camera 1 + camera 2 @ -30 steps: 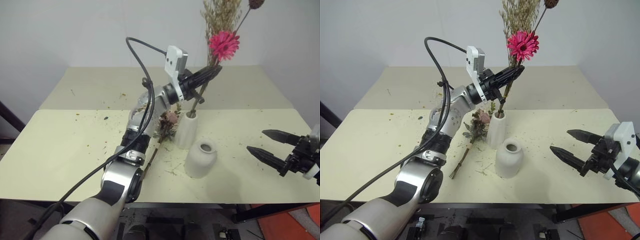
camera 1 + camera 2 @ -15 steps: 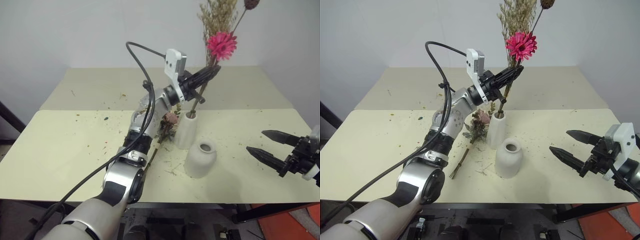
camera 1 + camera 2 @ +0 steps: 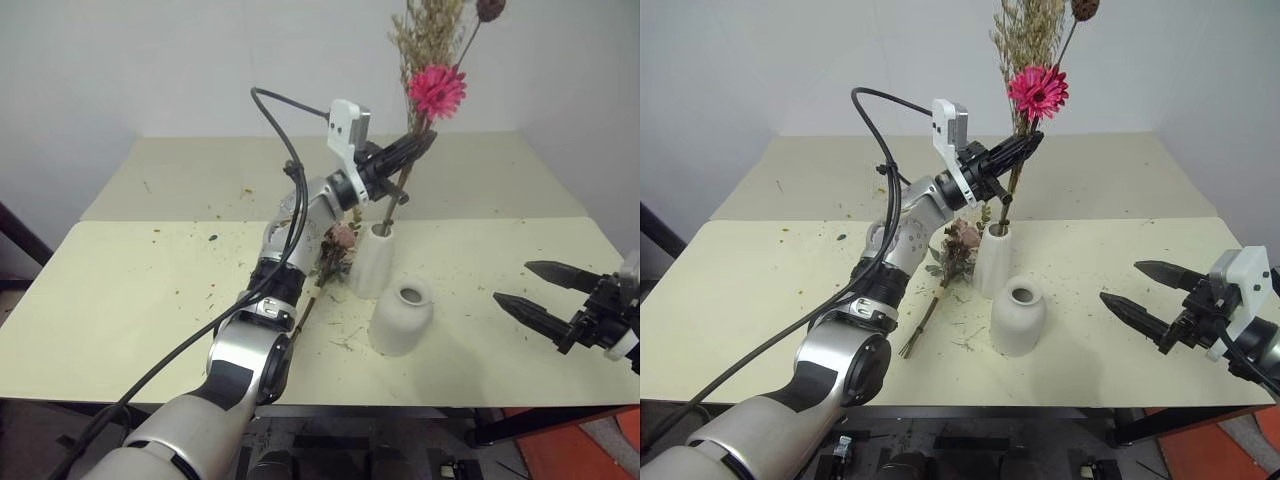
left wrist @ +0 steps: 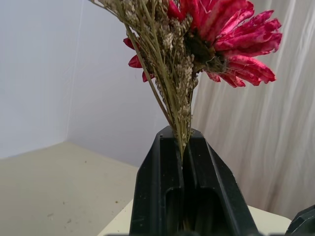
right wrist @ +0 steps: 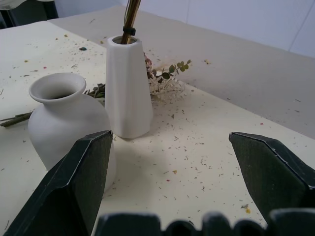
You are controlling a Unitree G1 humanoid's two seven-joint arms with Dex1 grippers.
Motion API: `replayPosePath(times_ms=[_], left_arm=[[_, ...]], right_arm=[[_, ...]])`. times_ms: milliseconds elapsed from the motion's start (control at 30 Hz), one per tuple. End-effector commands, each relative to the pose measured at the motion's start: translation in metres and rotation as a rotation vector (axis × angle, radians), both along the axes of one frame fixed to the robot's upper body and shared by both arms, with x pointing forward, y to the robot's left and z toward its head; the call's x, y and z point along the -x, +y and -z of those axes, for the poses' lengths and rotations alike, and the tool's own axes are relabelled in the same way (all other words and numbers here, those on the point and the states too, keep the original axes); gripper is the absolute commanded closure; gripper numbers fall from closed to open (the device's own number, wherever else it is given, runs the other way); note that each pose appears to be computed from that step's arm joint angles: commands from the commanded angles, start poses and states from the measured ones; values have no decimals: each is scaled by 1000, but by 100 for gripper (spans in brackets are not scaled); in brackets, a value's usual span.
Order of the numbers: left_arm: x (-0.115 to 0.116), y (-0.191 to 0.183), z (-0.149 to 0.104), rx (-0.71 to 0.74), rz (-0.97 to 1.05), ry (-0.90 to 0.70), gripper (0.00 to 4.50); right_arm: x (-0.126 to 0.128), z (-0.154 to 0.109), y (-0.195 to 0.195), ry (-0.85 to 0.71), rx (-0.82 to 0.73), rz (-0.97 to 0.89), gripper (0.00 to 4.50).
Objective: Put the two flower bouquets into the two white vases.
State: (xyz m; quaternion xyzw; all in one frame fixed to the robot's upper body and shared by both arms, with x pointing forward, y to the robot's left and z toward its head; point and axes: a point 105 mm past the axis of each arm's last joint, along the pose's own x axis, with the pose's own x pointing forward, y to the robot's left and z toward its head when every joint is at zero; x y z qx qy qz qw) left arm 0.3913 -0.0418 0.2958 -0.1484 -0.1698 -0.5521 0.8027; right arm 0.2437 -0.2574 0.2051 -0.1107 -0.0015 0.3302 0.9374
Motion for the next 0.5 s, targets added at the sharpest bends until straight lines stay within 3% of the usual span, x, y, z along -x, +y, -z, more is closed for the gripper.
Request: replayPosePath(times_ms=[33,500], left_arm=[[5,-2,-23,38,11,-53,448],[4,-6,8,-38,-14,-70,448]], right_arm=[[1,-13,5,-59,1,-10,0],[2,-12,7,-61,-8,-7,0]])
